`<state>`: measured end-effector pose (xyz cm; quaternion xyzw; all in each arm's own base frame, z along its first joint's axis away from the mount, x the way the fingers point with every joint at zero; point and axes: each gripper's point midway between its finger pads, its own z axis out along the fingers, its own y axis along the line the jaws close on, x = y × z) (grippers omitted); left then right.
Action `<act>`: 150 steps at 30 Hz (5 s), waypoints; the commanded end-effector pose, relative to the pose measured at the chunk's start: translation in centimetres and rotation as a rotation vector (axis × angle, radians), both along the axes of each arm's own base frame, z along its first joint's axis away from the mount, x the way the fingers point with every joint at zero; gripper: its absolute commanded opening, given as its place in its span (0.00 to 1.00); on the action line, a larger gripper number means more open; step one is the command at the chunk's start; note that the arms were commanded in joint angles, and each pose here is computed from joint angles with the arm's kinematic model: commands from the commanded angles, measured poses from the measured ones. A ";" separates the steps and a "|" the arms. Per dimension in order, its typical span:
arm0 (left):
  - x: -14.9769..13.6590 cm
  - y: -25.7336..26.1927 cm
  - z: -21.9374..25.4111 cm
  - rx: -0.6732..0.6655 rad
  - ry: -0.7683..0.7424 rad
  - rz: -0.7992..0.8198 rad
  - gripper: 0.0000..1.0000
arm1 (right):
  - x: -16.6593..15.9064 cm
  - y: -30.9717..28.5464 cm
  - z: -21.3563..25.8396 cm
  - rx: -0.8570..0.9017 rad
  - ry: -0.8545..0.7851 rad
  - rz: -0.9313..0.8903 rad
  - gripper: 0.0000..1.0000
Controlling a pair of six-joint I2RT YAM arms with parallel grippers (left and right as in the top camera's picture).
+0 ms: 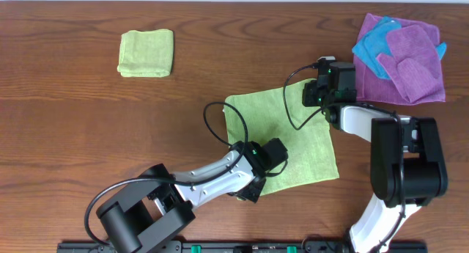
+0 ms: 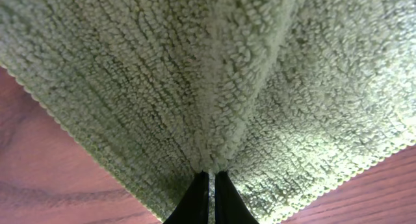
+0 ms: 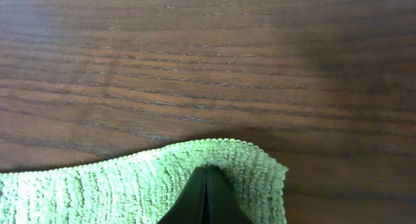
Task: Fold the cloth
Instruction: 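Pull the towel corners outward with both grippers to flatten it, then release the towel and move both grippers to its near edge, then grasp the near edge of the green towel with both grippers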
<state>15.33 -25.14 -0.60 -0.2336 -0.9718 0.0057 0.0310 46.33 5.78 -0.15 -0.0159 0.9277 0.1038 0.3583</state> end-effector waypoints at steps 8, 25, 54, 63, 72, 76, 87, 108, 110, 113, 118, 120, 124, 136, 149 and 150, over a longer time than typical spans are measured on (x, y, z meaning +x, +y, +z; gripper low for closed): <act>1.7 -0.7 -0.7 -0.052 -0.033 0.031 0.75 | -0.9 2.4 5.1 0.097 -0.043 0.068 0.75; 2.2 1.0 2.8 -0.022 -0.085 0.009 0.90 | -17.1 -0.3 10.4 0.045 0.389 -0.053 0.99; -1.5 2.6 2.8 -0.037 -0.094 0.193 0.82 | -28.9 -0.7 5.2 0.201 0.550 -0.089 0.95; 0.5 0.1 2.7 -0.140 -0.165 0.223 0.86 | -29.2 -1.4 4.8 0.200 0.583 -0.185 0.94; 0.0 1.7 0.9 -0.044 -0.146 0.320 0.94 | -29.2 -1.5 4.1 0.235 0.597 -0.259 0.93; 0.9 2.5 0.9 -0.014 -0.203 0.423 0.90 | -28.2 -1.5 4.1 0.234 0.555 -0.245 0.93; 1.1 1.3 -1.8 -0.034 -0.170 0.474 0.88 | -28.1 -1.2 4.1 0.216 0.542 -0.180 0.91; 0.8 1.9 -1.9 -0.009 -0.163 0.495 0.88 | -30.3 -1.5 3.5 0.250 0.668 -0.328 0.69; 0.8 1.9 -1.9 -0.007 -0.163 0.497 0.88 | -29.9 -1.5 3.3 0.250 0.663 -0.327 0.66; 1.1 2.1 -1.9 -0.006 -0.164 0.508 0.88 | -29.9 -1.5 2.1 0.252 0.711 -0.341 0.67; 1.3 2.3 -1.9 -0.005 -0.162 0.518 0.89 | -29.8 -1.5 -0.2 0.242 0.797 -0.356 0.69; 1.3 2.3 -1.9 -0.005 -0.163 0.519 0.90 | -29.3 -1.5 -0.8 0.242 0.800 -0.355 0.70; 1.3 2.3 -1.9 -0.005 -0.162 0.518 0.90 | -28.7 -1.6 -1.5 0.239 0.791 -0.342 0.63; 1.2 2.3 -1.9 -0.006 -0.154 0.511 0.24 | -29.6 -1.6 -1.5 0.228 0.829 -0.346 0.07; 0.9 2.5 -1.8 0.004 -0.131 0.519 0.91 | -30.1 -1.6 -1.5 0.230 0.854 -0.369 0.17; 0.8 2.7 -1.8 0.014 -0.128 0.519 0.90 | -30.1 -1.6 -1.5 0.230 0.855 -0.370 0.14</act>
